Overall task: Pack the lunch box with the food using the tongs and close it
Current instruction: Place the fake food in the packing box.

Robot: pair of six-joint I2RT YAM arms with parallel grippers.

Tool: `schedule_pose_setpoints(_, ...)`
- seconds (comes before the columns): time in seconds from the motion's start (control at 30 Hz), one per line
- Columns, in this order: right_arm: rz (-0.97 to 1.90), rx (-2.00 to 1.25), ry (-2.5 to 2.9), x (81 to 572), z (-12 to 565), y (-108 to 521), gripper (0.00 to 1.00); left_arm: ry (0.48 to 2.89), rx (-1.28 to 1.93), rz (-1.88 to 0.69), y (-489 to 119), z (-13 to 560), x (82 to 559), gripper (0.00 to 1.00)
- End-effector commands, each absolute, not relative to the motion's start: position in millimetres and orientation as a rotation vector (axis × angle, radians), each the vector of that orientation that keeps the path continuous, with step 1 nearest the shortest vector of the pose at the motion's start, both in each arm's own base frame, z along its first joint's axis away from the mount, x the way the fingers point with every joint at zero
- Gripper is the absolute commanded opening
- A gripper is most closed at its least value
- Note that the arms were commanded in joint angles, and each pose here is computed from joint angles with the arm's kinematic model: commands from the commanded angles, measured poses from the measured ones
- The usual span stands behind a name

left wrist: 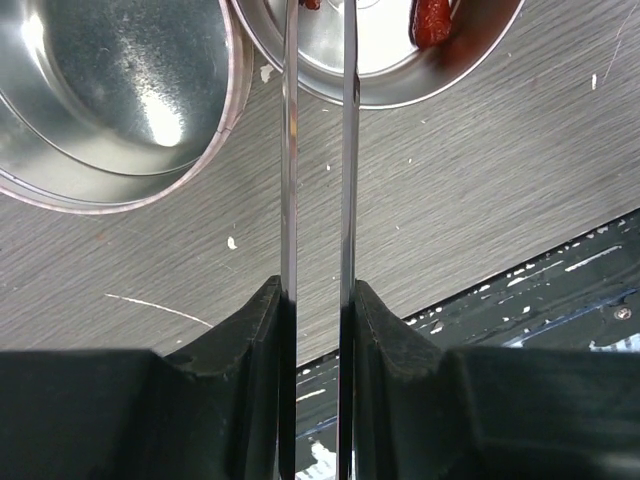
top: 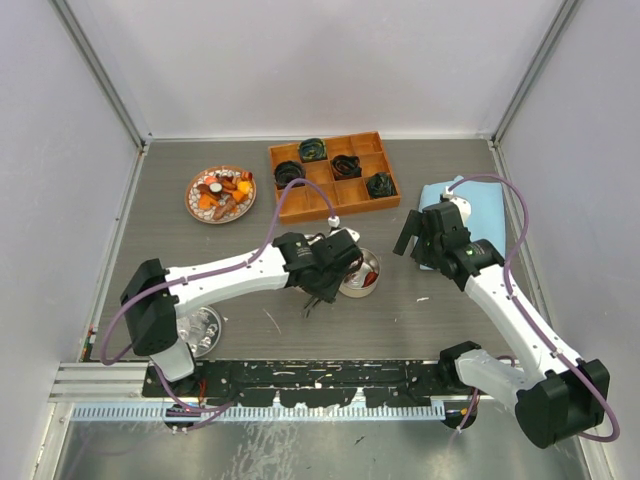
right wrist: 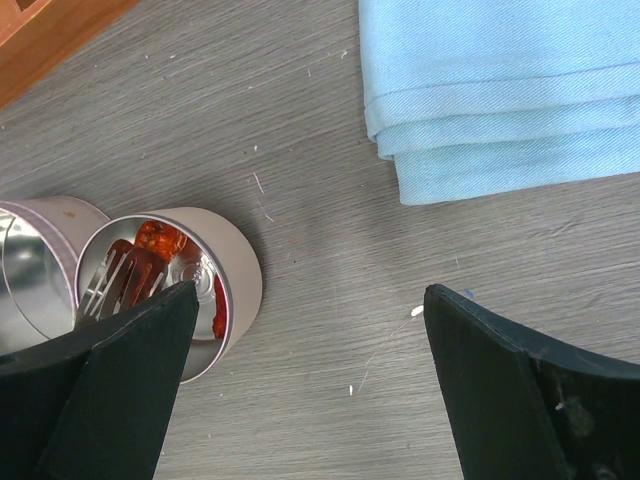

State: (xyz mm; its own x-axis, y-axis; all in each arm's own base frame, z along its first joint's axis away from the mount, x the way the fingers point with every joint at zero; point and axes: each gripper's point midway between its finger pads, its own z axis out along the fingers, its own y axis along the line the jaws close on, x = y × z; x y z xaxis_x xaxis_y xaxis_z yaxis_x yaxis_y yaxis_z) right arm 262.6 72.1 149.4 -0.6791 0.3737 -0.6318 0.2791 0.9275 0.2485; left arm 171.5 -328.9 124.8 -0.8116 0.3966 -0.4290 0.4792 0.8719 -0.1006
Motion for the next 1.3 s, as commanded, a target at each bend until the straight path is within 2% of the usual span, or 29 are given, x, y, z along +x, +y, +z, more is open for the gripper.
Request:
schedule_pose_setpoints(0.0, 0.166, 0.463, 2.32, 271, 156, 70, 1.0, 2.557, 0.655, -0.238, -332, 146, 185, 0.28)
schedule_pose_setpoints(0.33, 0.167, 0.463, 2.313, 270, 158, 70, 1.0, 2.515, 0.643, -0.27, -334, 170, 188, 0.47)
schedule_pose_setpoints(0.53, 0.168, 0.462, 2.311, 269, 159, 69, 1.0, 2.503, 0.628, -0.273, -333, 179, 189, 0.47)
schedule_pose_setpoints(0.8, 0.168, 0.466, 2.311, 269, 159, 69, 1.0, 2.487, 0.719, -0.489, -355, 204, 173, 0.44)
schedule_pose_setpoints(0.9, 0.169, 0.469, 2.313, 269, 158, 69, 1.0, 2.54, 0.781, -0.437, -351, 196, 168, 0.39)
schedule_pose_setpoints(1.07, 0.168, 0.468, 2.314, 268, 157, 69, 1.0, 2.611, 0.88, -0.451, -352, 187, 153, 0.35)
schedule_pose_setpoints(1.27, 0.17, 0.467, 2.309, 268, 159, 69, 1.0, 2.712, 0.892, -0.336, -340, 168, 149, 0.32)
